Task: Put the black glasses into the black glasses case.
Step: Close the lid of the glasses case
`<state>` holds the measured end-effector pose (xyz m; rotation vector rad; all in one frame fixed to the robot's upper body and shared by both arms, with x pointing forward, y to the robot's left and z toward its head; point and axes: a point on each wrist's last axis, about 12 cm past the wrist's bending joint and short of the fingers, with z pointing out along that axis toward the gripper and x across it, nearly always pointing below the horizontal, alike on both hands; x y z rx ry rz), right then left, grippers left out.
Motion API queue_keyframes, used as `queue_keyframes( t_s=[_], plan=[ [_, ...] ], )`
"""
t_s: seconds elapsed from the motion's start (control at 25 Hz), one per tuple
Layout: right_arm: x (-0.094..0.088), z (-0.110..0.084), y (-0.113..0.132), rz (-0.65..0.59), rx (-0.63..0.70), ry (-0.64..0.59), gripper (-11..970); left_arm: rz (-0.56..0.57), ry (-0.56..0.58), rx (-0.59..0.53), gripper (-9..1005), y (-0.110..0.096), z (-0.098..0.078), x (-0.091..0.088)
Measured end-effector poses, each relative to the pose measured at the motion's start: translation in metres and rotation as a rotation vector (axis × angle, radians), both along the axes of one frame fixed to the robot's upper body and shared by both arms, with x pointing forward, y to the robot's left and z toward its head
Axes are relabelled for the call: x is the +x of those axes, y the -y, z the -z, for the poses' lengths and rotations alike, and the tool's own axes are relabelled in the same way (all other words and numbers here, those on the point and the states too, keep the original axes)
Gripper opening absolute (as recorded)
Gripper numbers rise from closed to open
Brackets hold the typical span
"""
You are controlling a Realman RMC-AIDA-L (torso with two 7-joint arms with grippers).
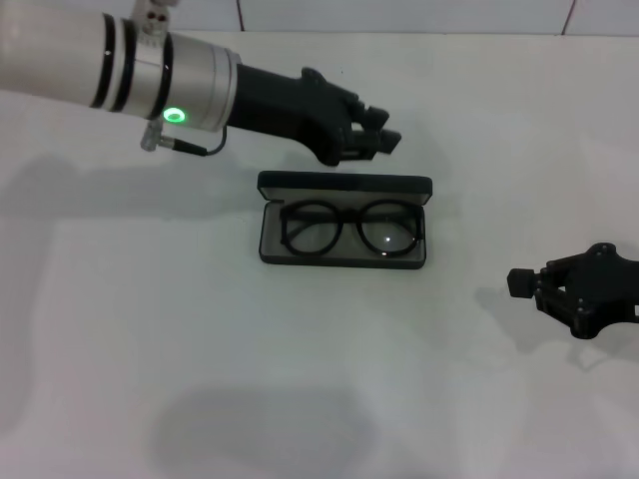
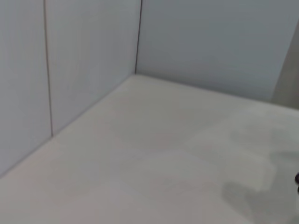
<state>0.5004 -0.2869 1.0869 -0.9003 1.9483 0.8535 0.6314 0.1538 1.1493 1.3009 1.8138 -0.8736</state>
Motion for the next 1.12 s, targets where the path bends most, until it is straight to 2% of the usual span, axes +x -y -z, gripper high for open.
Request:
queue_keyframes(
  t_s=[0.28,0.88,1.12],
  plan=[
    [0.000,-0.002,0.001,-0.002,0.009,0.026,49,-0.011,-0.021,0.066,311,0.003,0.010,-0.002],
    [0.002,-0.004,0.003,0.003,0.011,0.048,58,-0.044,-0.025,0.092,307,0.003,0.015,0.001],
    [0.002,-0.004,0.003,0.002,0.011,0.049,61,-0.035,-0.029,0.103,238,0.005,0.018,-0.002]
  ],
)
